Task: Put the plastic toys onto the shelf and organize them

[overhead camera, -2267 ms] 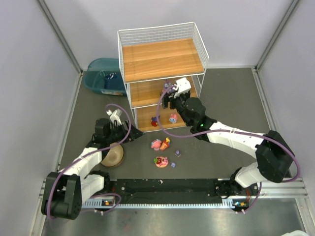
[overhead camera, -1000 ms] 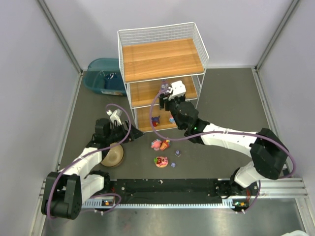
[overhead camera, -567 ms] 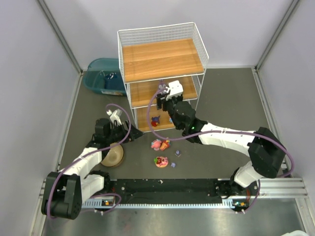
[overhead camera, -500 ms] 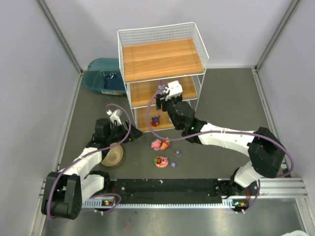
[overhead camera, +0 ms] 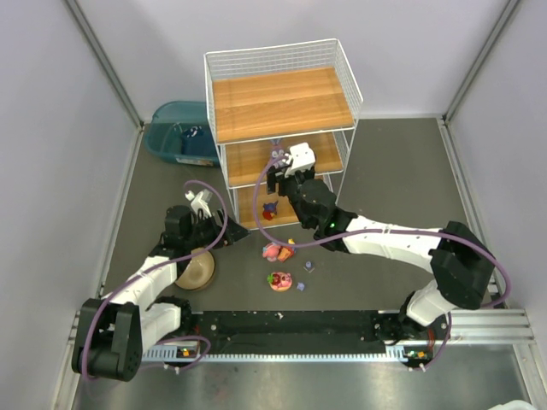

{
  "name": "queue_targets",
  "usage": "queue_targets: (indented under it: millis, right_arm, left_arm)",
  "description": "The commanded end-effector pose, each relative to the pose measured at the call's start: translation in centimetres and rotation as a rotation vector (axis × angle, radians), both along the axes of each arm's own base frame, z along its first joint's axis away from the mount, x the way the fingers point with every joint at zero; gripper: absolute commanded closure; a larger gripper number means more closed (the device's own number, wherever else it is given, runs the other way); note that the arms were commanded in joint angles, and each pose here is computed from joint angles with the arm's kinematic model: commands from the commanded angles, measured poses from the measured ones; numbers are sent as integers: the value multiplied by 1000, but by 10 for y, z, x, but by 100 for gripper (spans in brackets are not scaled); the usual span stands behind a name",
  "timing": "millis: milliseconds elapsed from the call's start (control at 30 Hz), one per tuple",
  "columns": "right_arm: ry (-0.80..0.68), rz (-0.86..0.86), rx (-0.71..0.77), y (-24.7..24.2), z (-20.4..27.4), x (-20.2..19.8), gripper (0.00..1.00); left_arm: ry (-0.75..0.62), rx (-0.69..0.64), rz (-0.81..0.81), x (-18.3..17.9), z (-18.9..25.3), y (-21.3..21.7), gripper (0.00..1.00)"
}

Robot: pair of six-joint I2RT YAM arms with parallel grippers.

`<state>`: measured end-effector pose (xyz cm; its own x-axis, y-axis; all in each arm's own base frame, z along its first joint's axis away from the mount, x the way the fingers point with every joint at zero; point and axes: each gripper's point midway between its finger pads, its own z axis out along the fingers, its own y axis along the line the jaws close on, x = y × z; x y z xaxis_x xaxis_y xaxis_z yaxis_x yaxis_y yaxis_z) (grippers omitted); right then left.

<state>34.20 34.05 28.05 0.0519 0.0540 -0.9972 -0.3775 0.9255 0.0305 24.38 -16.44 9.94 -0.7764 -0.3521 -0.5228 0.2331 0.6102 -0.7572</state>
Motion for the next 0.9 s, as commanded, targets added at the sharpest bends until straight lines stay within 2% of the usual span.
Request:
queue_targets:
  millis: [0,100,467,867]
  right_arm:
    - [59,-19,-30,6,-21,0,25]
    - [55,-28,-27,5,-19,2,17]
    - [6,-61,-29,-4,-3,3,2]
    - [-124,-1,-21,-30,68,-21,1]
  left_arm:
    - [-73,-11,-22,7,14,-3,24]
    - [-70,-10,-20,7,13,-3,24]
    - [-73,-8,-18,7,14,-2,23]
    - [-73,-7,-12,7,16,-2,21]
